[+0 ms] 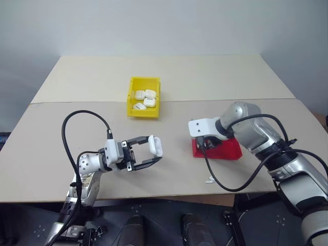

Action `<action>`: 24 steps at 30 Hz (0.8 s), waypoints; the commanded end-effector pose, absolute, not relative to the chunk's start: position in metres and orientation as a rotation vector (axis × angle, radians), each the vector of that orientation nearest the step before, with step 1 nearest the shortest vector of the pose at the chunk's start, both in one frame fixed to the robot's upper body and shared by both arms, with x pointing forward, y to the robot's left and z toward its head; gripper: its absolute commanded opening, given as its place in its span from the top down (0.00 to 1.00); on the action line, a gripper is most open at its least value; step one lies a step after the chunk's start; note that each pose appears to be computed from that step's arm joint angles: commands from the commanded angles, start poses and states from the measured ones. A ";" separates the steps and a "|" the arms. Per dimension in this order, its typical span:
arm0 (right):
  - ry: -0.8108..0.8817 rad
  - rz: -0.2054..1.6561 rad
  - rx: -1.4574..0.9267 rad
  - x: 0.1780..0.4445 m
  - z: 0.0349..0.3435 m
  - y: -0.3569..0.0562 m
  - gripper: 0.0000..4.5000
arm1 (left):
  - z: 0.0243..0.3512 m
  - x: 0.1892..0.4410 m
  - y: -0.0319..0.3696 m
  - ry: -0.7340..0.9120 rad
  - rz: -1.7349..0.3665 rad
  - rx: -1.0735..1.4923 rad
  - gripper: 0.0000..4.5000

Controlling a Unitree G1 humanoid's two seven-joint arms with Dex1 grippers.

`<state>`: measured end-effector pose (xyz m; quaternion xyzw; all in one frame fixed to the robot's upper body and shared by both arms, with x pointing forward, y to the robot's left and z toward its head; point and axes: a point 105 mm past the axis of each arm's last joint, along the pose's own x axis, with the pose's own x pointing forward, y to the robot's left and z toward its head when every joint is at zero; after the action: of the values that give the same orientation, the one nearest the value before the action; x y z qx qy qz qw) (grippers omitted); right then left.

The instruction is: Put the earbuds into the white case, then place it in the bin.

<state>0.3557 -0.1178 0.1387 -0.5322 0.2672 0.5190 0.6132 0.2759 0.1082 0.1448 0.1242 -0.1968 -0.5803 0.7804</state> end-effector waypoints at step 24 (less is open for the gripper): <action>0.605 1.180 -1.243 0.362 0.138 -0.122 0.62 | 0.152 0.273 0.108 -0.443 -1.236 0.278 0.38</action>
<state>0.3607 -0.1222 0.1293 -0.5320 0.2776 0.5164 0.6110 0.2750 0.1085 0.1432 0.1187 -0.1904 -0.5737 0.7877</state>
